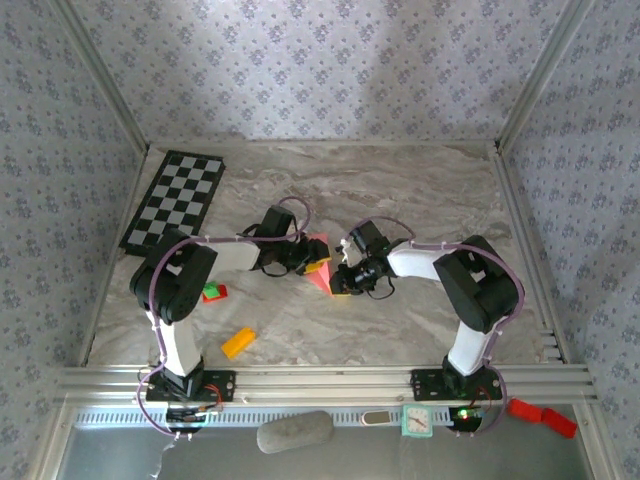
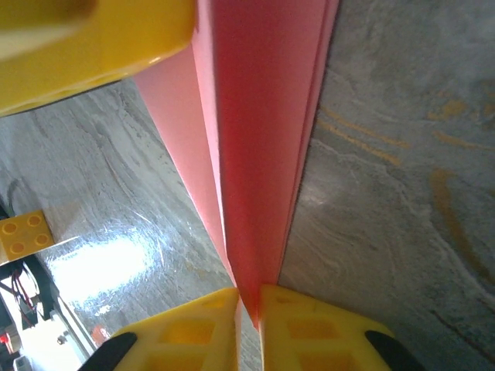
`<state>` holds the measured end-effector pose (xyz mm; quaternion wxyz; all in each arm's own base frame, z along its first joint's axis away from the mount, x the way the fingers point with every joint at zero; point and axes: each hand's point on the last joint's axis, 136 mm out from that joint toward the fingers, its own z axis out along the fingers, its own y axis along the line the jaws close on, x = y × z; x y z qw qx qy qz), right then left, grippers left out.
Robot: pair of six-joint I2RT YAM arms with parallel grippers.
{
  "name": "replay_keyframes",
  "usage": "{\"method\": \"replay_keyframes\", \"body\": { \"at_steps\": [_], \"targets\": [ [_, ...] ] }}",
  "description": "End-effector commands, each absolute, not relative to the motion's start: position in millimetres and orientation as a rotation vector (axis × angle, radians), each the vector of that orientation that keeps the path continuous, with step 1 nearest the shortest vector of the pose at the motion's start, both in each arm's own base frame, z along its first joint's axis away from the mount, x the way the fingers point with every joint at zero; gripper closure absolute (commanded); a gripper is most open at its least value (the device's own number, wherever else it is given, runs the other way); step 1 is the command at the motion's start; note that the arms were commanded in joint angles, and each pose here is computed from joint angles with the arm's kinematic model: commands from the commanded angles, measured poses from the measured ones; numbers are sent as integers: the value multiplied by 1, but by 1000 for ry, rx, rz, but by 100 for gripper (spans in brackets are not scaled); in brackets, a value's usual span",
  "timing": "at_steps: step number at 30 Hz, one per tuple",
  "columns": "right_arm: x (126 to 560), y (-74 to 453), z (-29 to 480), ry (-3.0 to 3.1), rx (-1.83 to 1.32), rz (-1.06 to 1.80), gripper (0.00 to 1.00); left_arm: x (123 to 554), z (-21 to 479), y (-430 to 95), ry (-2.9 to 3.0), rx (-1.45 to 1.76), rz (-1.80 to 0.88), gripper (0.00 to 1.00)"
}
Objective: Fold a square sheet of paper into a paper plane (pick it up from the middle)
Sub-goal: Fourth fold the wing at the center of the table.
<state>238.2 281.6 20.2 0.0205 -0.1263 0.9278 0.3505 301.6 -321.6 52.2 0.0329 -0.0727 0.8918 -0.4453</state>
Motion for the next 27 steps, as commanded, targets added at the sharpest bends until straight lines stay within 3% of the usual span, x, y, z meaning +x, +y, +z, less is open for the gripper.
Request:
{"method": "replay_keyframes", "body": {
  "at_steps": [1,27],
  "targets": [
    [230,269,5,2944,-365,1011,86,307,53,-326,2747,-228,-1358,54],
    [228,259,-7,2997,-329,931,90,310,48,-329,2763,-227,-1358,53]
  ]
}}
